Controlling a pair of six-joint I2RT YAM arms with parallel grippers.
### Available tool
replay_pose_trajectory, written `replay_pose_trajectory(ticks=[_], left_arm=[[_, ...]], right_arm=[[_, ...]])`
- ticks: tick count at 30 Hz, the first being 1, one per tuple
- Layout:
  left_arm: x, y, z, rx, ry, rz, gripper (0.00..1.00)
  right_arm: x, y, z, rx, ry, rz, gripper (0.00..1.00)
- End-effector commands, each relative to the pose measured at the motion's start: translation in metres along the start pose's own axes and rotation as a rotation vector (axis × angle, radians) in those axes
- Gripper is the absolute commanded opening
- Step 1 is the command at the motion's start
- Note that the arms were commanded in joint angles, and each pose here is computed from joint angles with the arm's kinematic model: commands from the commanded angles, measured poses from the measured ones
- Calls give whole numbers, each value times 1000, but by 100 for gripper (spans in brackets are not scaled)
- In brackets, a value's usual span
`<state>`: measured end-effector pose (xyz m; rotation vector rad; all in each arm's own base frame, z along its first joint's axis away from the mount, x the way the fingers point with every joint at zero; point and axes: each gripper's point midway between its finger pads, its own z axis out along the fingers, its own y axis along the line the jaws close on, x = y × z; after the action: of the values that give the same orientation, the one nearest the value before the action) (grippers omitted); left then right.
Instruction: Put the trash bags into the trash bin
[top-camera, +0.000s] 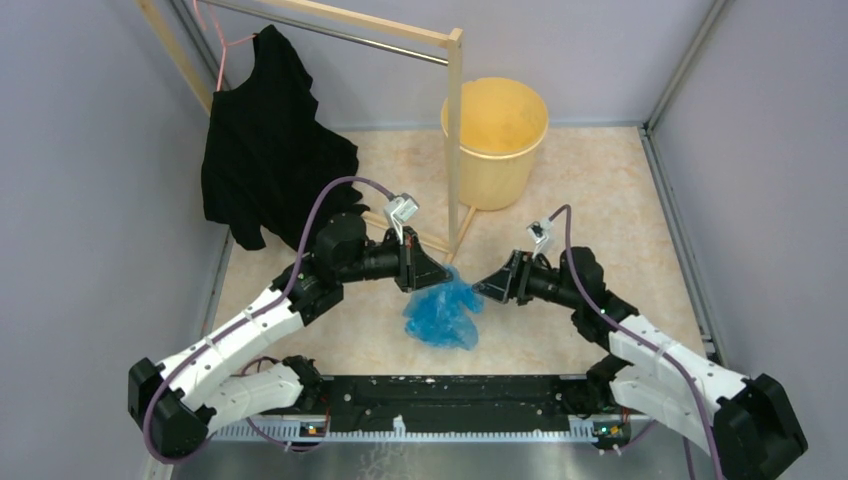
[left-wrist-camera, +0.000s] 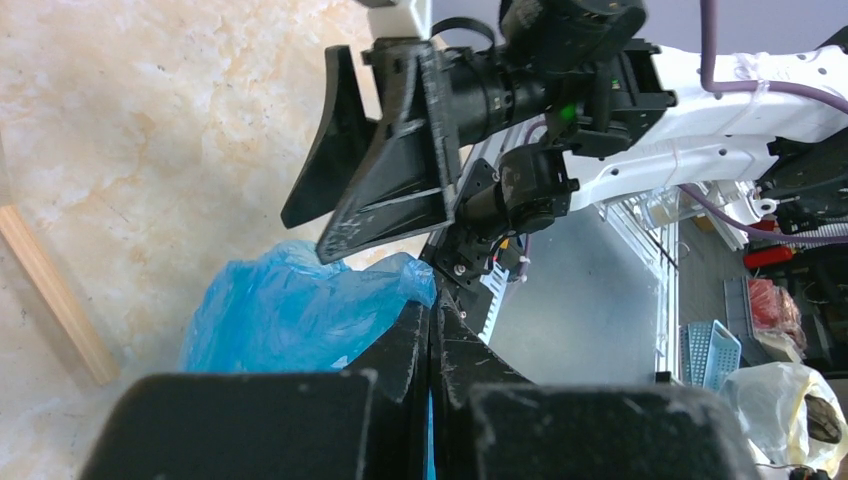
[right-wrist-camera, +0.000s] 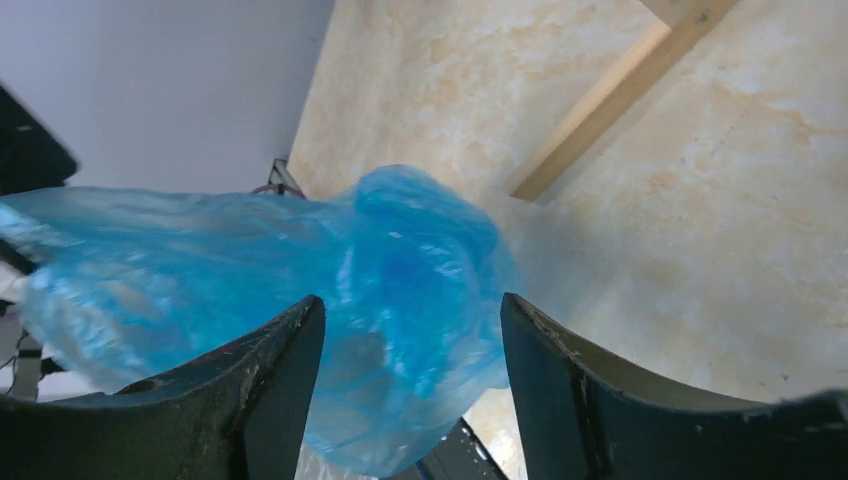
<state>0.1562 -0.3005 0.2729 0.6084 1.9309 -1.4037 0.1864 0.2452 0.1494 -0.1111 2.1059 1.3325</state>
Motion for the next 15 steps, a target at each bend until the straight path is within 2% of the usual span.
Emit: replay_pose_trajectory(ticks=[1,4,6,10,15], left_arm=[[-22,-17,0,56,-56,40,0],[-21,-17,0,59,-57,38,0],[-20,-16,0,58,-56,36,0],[-17,-15,-3,47,-55,45,0],[-20,-12,-9,8,-65,68,0]], right_arm=[[-20,33,-9,-127,-87,-32,65],[-14,35,-7,-181,-90,20,58],[-10,30,-4,-176,-75,44,49],[-10,28,2,-175,-62,49,39],[-29,20,3,-60,-99,-26,6]])
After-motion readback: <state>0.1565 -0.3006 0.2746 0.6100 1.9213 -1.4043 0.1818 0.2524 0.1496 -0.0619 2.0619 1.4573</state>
